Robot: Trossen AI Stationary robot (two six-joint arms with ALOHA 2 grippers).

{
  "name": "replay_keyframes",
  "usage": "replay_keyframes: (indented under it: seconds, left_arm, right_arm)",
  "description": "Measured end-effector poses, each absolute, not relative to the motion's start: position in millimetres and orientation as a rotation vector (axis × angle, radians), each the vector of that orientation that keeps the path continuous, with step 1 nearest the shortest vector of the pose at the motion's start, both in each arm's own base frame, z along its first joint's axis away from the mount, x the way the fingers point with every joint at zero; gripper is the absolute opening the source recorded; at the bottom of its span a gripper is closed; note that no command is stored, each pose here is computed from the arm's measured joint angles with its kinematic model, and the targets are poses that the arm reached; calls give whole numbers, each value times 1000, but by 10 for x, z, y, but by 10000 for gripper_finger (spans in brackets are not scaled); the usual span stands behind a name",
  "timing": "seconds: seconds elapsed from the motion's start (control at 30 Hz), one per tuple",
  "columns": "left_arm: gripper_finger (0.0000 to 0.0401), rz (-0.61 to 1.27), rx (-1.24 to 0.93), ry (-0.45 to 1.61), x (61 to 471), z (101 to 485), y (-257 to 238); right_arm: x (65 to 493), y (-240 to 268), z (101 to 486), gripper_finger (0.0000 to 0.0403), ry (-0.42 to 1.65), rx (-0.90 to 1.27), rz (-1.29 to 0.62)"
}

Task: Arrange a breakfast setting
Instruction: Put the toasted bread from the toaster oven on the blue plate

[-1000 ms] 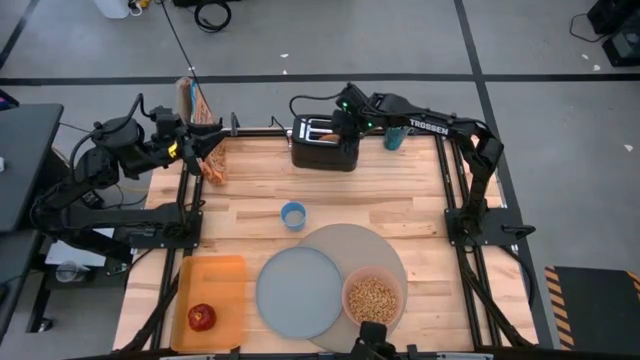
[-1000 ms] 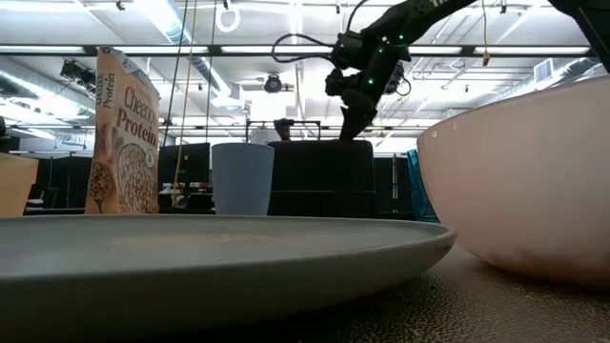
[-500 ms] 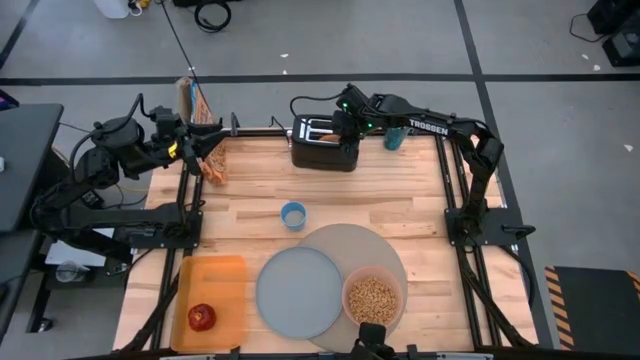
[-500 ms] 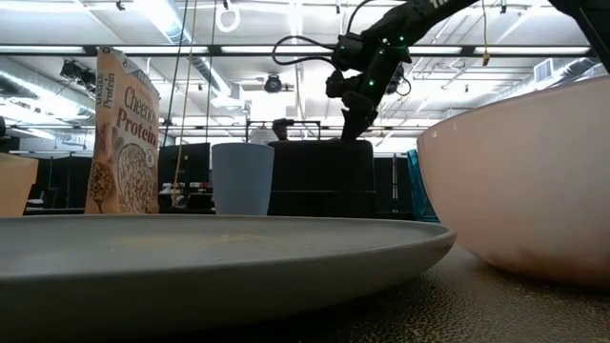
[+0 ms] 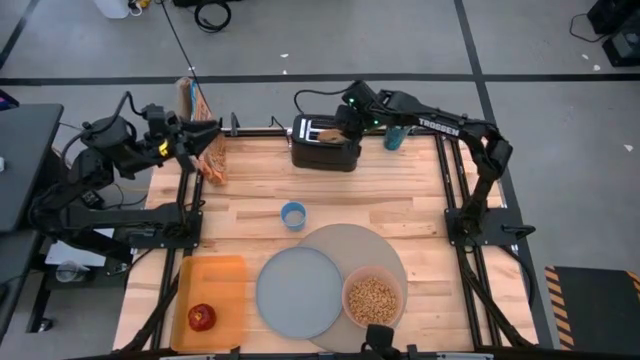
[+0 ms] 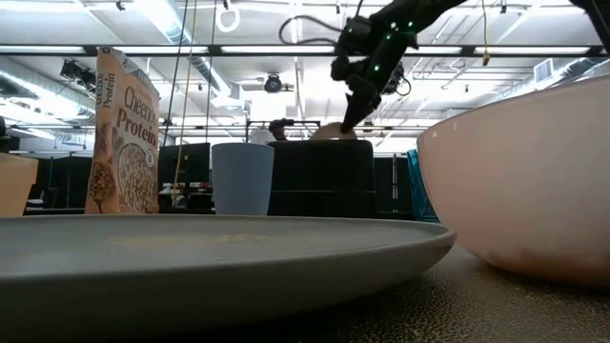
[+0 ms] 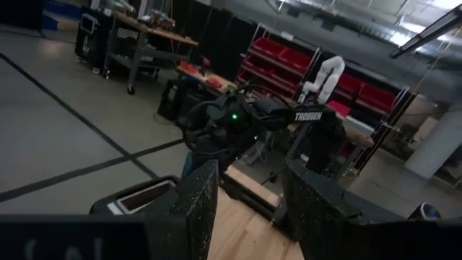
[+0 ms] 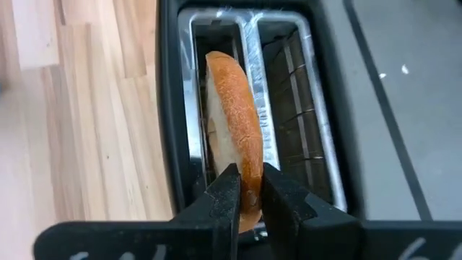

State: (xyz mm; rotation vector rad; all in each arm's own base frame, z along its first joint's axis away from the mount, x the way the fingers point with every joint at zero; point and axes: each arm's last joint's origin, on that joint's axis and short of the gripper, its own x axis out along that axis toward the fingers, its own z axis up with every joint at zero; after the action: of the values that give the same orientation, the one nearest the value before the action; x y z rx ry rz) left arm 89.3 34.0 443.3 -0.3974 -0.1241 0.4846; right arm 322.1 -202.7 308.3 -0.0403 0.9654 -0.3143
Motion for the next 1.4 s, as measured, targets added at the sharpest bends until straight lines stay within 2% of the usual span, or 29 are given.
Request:
replay_keyframes:
  seconds: [0.33, 0.5, 0.67, 0.93, 1.4]
  left_arm:
    - [162, 481, -397, -140, 858, 4482, 329]
    - [162, 480, -404, -142, 858, 4482, 329]
    - [162, 462, -423, -147, 862, 4486, 325]
    - [162, 453, -449, -150, 868, 4486, 324]
    - [162, 459, -465, -128, 960, 4468, 353]
  right_arm:
    - [2907, -1814, 3651, 55, 780, -4, -362]
    - [2839, -1603, 3851, 55, 650, 136, -191]
    - [2987, -1317, 3845, 55, 621, 298, 43]
    - [3431, -811, 3533, 55, 737, 465, 326]
    - [4090, 146, 2443, 55, 1050, 519, 763]
